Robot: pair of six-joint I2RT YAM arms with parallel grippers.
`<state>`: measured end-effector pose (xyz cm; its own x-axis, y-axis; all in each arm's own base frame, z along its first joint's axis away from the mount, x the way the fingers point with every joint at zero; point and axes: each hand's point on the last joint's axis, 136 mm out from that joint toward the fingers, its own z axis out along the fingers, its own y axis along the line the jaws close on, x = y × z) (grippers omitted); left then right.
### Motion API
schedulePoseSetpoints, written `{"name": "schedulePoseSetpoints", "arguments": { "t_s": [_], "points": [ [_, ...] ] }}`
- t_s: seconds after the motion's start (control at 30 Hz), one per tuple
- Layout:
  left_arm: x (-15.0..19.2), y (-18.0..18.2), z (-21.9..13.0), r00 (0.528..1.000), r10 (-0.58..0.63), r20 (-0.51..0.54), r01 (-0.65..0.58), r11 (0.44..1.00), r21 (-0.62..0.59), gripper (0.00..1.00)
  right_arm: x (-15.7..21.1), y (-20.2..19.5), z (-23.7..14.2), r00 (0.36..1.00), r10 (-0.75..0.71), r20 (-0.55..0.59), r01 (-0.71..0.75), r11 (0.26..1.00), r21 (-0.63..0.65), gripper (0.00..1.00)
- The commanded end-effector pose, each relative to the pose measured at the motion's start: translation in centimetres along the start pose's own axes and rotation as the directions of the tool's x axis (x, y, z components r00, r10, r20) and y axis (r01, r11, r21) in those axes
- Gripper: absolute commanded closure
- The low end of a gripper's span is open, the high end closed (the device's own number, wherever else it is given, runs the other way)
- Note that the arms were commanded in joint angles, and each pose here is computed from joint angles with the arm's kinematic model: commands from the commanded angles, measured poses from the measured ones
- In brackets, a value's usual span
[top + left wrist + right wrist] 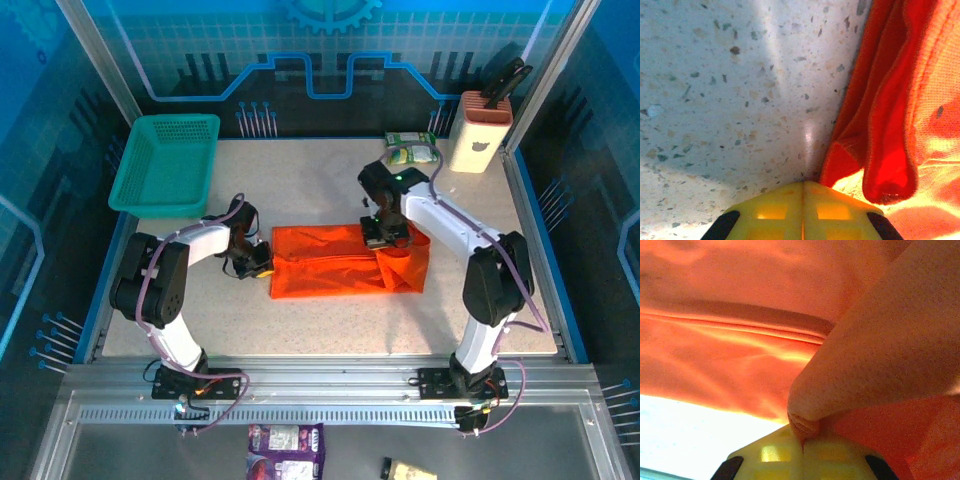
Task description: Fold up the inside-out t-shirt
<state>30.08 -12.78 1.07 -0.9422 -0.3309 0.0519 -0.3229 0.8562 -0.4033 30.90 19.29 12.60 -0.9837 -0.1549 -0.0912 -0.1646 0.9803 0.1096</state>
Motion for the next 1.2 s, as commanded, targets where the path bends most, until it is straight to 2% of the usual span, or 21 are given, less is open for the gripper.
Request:
{"name": "schedulePoseSetpoints", "arguments": {
  "t_s": [0.0,0.37,0.6,0.83,0.87,1.17],
  "points": [
    [0.4,-0.8,1.9,0.999,0.004,-0.036,-0.003,0.999,0.033,0.92,0.1,3.3,0.3,0.999,-0.018,-0.039,0.016,0.999,-0.042,1.0],
    [0.6,-0.6,2.4,0.999,0.003,-0.042,-0.001,0.999,0.038,0.92,-1.8,12.8,1.2,0.993,-0.119,-0.025,0.114,0.983,-0.145,1.0],
    [0.7,-0.4,2.7,0.999,0.009,-0.048,-0.007,0.999,0.037,0.92,-1.9,17.7,3.3,0.981,-0.184,-0.063,0.168,0.965,-0.2,1.0],
    [0.8,-0.4,2.6,0.999,0.012,-0.047,-0.01,0.999,0.038,0.92,-2.2,19.3,4.6,0.978,-0.193,-0.074,0.173,0.96,-0.219,1.0],
    [0.8,-0.4,2.6,0.999,0.012,-0.044,-0.01,0.999,0.039,0.92,-2.2,19.3,5.9,0.978,-0.188,-0.092,0.165,0.963,-0.213,1.0],
    [0.9,-0.4,2.3,0.999,0.019,-0.041,-0.017,0.999,0.036,0.91,-3.7,20.1,6.4,0.987,-0.156,-0.041,0.143,0.962,-0.232,1.0]
  ]
}}
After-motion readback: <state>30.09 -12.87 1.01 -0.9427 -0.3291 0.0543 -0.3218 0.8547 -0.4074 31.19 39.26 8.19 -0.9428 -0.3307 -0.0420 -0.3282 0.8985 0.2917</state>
